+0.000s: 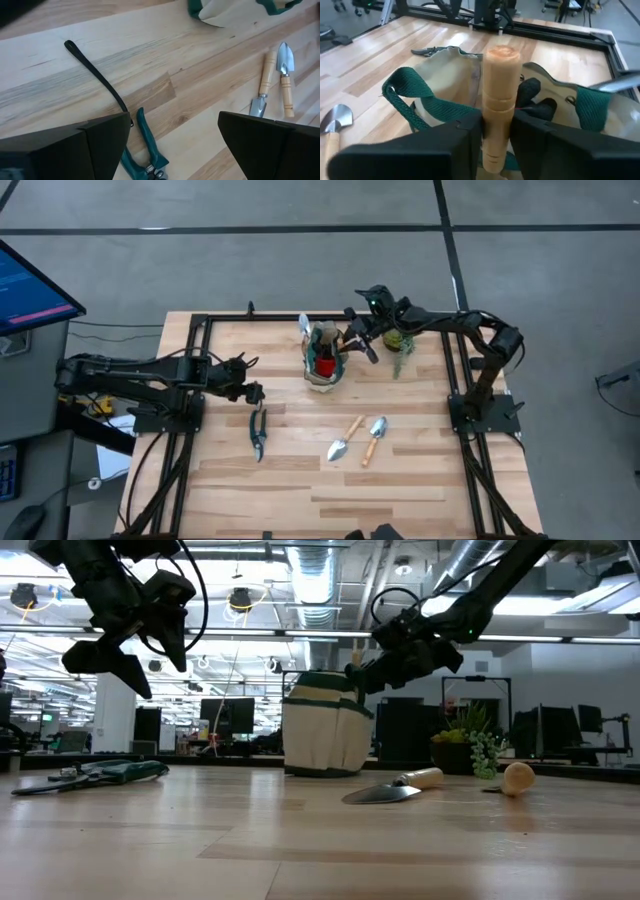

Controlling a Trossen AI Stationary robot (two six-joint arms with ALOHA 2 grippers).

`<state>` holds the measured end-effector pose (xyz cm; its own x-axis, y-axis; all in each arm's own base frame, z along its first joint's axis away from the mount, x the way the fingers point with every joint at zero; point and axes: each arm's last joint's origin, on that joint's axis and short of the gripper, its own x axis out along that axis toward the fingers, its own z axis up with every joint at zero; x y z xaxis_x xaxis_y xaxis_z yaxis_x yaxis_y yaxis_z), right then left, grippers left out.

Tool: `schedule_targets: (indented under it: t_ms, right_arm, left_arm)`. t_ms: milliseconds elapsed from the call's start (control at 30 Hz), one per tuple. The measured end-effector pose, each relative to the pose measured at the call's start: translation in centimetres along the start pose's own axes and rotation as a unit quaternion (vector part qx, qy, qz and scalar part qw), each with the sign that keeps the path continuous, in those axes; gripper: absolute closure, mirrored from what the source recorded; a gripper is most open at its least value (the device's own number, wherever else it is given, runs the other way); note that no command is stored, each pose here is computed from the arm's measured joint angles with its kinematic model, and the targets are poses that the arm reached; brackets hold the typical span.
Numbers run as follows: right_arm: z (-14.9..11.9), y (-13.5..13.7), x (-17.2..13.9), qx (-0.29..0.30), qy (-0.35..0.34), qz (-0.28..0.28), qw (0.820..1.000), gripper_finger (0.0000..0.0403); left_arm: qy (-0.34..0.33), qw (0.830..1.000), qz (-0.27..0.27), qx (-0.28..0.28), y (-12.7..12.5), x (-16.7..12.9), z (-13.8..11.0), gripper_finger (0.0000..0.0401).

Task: Pick & Place Garden tools in Gardening bag
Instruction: Put the brown trowel into the brown gardening bag

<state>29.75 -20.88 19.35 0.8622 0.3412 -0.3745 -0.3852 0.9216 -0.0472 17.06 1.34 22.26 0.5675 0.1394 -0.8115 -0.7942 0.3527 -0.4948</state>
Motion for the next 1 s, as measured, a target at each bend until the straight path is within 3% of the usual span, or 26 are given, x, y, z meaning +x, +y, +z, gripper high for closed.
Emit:
schedule_targets:
  t_ms: [133, 400, 567, 667, 733, 833, 933, 1000]
  right_arm:
    - [1.0, 0.5, -0.7, 0.01, 0.013, -0.018, 1.0, 0.0267]
    - [4.6, 2.1, -3.9, -0.002, 0.066, -0.123, 0.99, 0.0148]
    - [6.4, 3.4, -5.9, 0.047, 0.075, -0.174, 0.981, 0.0139]
    - [7.2, 4.2, -7.3, 0.119, 0.076, -0.22, 0.965, 0.0141]
    - [7.3, 4.9, -8.0, 0.186, 0.094, -0.251, 0.945, 0.0142]
    - [6.5, 6.5, -8.5, 0.311, 0.15, -0.281, 0.896, 0.0143]
    - [5.4, 9.0, -8.1, 0.438, 0.234, -0.288, 0.819, 0.0143]
    - [5.1, 10.9, -7.4, 0.489, 0.293, -0.3, 0.765, 0.0143]
  left_arm:
    - [-0.001, 1.0, 0.0, 0.0, 0.0, 0.0, 0.0, 0.0107]
    - [-0.01, 1.0, 0.002, 0.0, 0.0, 0.0, 0.1, 0.0107]
    - [-0.011, 1.0, 0.0, 0.002, 0.0, 0.0, 0.1, 0.0107]
    - [-0.011, 1.0, 0.0, 0.002, -0.1, 0.0, 0.1, 0.0107]
    - [-0.012, 1.0, 0.0, 0.002, -0.1, 0.0, 0.1, 0.0107]
    - [-0.017, 1.0, 0.001, 0.002, -0.1, 0.0, 0.1, 0.0107]
    - [-0.027, 1.0, 0.005, 0.003, -0.1, 0.0, 0.2, 0.0107]
    - [-0.032, 0.999, 0.006, 0.006, -0.1, 0.0, 0.2, 0.0107]
